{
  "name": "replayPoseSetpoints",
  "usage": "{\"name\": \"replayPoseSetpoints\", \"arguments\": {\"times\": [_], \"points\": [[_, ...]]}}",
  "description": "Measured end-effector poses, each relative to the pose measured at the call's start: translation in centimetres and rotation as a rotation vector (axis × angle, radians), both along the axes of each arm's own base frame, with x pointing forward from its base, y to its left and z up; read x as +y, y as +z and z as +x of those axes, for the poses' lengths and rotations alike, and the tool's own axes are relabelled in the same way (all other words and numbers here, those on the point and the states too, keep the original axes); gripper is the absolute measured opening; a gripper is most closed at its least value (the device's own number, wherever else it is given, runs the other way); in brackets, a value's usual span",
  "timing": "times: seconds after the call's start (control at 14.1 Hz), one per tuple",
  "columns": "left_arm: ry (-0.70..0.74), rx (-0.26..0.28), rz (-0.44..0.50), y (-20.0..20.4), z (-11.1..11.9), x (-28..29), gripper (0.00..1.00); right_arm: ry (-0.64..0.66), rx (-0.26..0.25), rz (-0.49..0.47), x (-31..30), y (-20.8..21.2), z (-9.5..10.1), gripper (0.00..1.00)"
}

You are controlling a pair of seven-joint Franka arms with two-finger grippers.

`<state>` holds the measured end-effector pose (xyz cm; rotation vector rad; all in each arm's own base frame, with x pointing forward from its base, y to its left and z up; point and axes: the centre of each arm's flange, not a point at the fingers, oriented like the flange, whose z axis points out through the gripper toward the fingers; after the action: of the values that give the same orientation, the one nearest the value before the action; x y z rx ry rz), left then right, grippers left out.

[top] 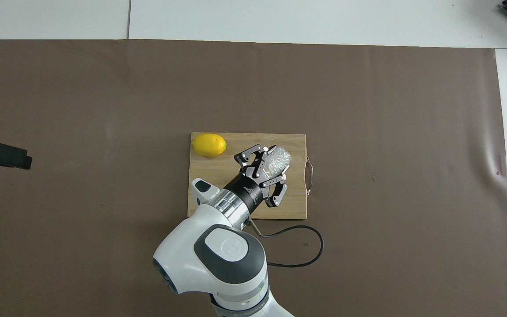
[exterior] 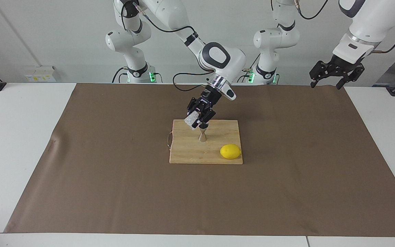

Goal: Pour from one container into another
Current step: 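Tilt the white cup with the right gripper above the metal cup, then carry the white cup with the right gripper back beside the board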

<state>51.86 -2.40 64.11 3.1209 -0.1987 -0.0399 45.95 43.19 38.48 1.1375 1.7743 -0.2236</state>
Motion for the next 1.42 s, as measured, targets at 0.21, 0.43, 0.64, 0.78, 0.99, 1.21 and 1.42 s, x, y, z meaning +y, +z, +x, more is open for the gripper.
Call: {"name": "replayPoseSetpoints", "arguments": {"times": [0.21,0.43,0.64,0.78,0.99,1.21,1.42], "points": [[0.0,0.0,0.001,0.0,0.0,0.0,1.0,-0.007,-0.01,0.011,0.0,0.1,0.0,0.52],[0.0,0.001,0.001,0.0,0.0,0.0,1.0,-0.018,-0.007,0.04,-0.2,0.5,0.2,0.52],[0.0,0.001,0.001,-0.1,0.0,0.0,1.0,-0.063,0.013,0.113,-1.3,2.2,0.8,0.52],[0.0,0.001,0.001,-0.1,0.0,0.0,1.0,-0.078,0.022,0.159,-1.8,3.2,1.1,0.52],[0.0,0.002,0.001,-0.1,0.0,0.0,1.0,-0.081,0.044,0.202,-1.6,3.2,1.1,0.52],[0.0,0.002,0.001,-0.1,0.0,0.0,1.0,-0.099,0.062,0.237,-1.9,3.4,1.4,0.52],[0.0,0.002,0.001,-0.1,0.0,0.0,1.0,-0.126,0.074,0.296,-3.3,4.1,2.8,0.52]]}}
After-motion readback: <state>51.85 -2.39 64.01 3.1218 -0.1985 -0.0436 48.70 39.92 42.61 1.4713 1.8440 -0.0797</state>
